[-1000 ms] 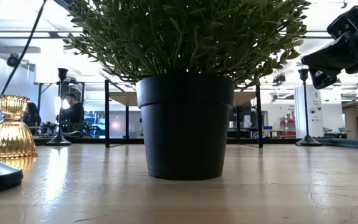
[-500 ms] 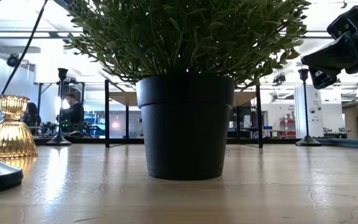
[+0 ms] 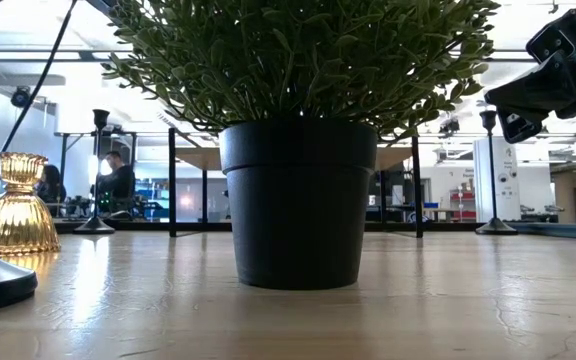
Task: Pick & Place candle stick holders
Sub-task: Put the green glass candle holder on the shelf aligned with the other glass candle holder
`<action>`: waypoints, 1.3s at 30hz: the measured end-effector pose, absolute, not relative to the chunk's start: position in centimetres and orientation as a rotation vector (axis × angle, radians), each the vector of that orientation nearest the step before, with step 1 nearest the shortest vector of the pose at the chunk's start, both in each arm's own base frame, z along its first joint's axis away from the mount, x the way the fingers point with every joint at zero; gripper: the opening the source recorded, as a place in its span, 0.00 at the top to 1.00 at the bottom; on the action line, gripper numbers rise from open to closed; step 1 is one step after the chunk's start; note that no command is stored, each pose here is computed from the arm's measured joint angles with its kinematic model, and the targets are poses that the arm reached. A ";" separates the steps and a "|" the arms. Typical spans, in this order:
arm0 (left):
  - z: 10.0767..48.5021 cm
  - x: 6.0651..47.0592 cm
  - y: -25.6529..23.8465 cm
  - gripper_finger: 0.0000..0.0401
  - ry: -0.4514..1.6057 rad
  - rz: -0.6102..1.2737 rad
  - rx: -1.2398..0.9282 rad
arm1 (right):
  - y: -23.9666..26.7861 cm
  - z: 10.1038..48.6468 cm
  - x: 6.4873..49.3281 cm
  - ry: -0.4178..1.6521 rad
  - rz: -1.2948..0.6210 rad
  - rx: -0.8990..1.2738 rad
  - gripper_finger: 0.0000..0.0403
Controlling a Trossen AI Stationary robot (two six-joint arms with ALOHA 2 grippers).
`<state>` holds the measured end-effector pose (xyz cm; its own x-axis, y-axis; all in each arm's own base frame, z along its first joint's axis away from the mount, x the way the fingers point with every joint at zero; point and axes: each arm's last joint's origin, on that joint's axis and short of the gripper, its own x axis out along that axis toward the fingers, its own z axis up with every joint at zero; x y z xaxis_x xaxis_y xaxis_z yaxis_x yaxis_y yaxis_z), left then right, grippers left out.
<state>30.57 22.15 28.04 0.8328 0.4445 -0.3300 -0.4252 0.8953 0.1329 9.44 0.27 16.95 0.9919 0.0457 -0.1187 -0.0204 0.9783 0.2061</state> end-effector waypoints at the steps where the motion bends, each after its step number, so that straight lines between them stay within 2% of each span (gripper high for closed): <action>1: 28.0 30.6 22.1 0.66 0.364 0.460 0.059 | 0.3 16.9 9.4 0.124 0.034 0.206 0.98; 9: 28.1 30.5 22.3 0.65 0.363 0.463 0.069 | 0.3 16.9 9.4 0.124 0.033 0.206 0.98; 30: 28.8 30.4 22.7 0.36 0.332 0.490 0.025 | 0.3 16.9 9.4 0.123 0.034 0.206 0.98; 39: 30.9 29.6 22.0 0.29 0.274 0.489 0.038 | 0.3 16.9 9.4 0.123 0.033 0.206 0.98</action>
